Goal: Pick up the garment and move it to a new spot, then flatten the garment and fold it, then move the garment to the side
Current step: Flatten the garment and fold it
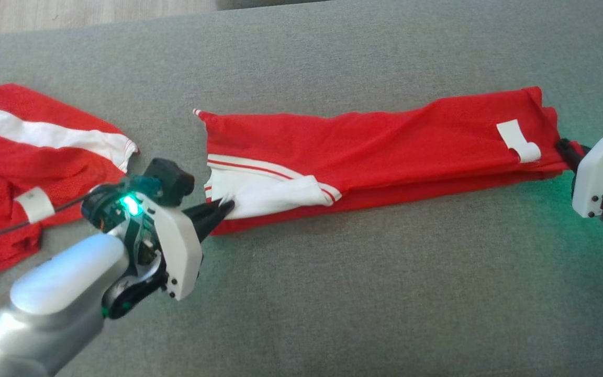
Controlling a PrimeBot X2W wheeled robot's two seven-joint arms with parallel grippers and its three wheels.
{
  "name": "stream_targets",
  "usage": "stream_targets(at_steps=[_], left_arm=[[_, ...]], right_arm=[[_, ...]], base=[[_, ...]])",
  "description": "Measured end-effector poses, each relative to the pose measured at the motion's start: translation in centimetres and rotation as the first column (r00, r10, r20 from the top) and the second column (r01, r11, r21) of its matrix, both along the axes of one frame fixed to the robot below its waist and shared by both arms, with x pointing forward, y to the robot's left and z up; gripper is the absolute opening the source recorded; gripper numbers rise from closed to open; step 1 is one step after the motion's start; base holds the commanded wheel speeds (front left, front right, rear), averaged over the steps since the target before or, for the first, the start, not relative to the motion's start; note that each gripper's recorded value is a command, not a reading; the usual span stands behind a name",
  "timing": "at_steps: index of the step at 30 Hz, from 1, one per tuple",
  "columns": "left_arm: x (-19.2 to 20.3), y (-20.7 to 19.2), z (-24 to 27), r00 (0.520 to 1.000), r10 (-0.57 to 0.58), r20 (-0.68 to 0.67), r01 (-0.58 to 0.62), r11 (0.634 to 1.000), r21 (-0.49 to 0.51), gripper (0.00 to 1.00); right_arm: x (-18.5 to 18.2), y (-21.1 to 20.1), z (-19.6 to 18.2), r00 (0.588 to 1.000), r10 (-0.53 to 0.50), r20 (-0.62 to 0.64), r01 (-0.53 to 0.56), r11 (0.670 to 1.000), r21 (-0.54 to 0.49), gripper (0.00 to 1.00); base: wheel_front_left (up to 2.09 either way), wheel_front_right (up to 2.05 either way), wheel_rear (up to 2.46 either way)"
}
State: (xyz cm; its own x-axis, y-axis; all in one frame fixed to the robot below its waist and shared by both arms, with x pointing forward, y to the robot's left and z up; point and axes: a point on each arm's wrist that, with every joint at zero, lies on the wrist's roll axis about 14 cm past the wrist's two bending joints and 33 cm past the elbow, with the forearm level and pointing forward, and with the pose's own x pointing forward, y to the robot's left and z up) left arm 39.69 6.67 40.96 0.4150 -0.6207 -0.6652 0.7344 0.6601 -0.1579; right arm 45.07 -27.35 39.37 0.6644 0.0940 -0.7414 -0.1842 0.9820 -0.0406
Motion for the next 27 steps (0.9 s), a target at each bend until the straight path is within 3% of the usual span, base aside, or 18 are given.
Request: stream_targets(at_steps=[1, 2, 5, 9, 13, 16, 19, 21, 25, 27], left_arm=[[-0.1, 0.0, -0.1, 1.000, -0.001, -0.003, 0.001, 1.000, 0.003, 0.59], [-0.3, -0.1, -0.3, 1.000, -0.007, -0.001, 0.007, 1.000, 0.010, 1.00], [-0.1, -0.1, -0.2, 1.000, -0.015, 0.023, 0.014, 1.000, 0.020, 1.00], [1.7, 0.2, 1.2, 0.992, 0.065, 0.109, -0.063, 0.998, -0.024, 1.00], [5.1, 0.3, 5.3, 0.933, 0.216, 0.289, -0.174, 0.971, -0.163, 1.00], [7.1, -0.2, 9.4, 0.852, 0.347, 0.392, -0.223, 0.918, -0.328, 1.00], [7.9, 0.5, 12.2, 0.773, 0.496, 0.396, -0.288, 0.830, -0.477, 1.00], [7.9, 1.5, 12.8, 0.726, 0.579, 0.370, -0.344, 0.773, -0.533, 1.00], [7.3, 3.4, 15.4, 0.627, 0.683, 0.375, -0.377, 0.687, -0.621, 1.00], [6.7, 3.9, 17.3, 0.570, 0.703, 0.425, -0.344, 0.674, -0.653, 1.00]], right_arm=[[-0.1, -0.1, 0.0, 1.000, -0.003, -0.002, 0.003, 1.000, 0.001, 1.00], [-0.2, -0.3, 0.0, 1.000, -0.008, -0.003, 0.008, 1.000, 0.000, 1.00], [-0.1, -0.5, 0.3, 0.999, -0.031, 0.011, 0.031, 0.999, 0.020, 1.00], [1.0, -0.8, 2.3, 0.991, -0.081, 0.107, 0.072, 0.994, 0.081, 1.00], [3.6, -0.6, 7.0, 0.928, -0.150, 0.340, 0.092, 0.979, 0.182, 1.00], [5.1, 1.0, 10.9, 0.848, -0.162, 0.504, 0.041, 0.969, 0.242, 1.00], [5.6, 2.2, 14.0, 0.754, -0.182, 0.631, -0.006, 0.959, 0.284, 1.00], [5.5, 3.3, 15.5, 0.712, -0.189, 0.677, -0.037, 0.952, 0.304, 1.00], [4.3, 5.4, 16.7, 0.664, -0.160, 0.730, -0.098, 0.950, 0.297, 1.00], [3.6, 5.9, 16.6, 0.649, -0.135, 0.749, -0.112, 0.956, 0.270, 1.00]], base=[[0.00, 0.00, 0.00], [0.00, 0.00, 0.00], [0.00, 0.00, 0.00], [0.00, 0.00, 0.00], [0.00, 0.00, 0.00], [0.00, 0.00, 0.00], [0.00, 0.00, 0.00], [0.00, 0.00, 0.00], [0.00, 0.00, 0.00], [0.00, 0.00, 0.00]])
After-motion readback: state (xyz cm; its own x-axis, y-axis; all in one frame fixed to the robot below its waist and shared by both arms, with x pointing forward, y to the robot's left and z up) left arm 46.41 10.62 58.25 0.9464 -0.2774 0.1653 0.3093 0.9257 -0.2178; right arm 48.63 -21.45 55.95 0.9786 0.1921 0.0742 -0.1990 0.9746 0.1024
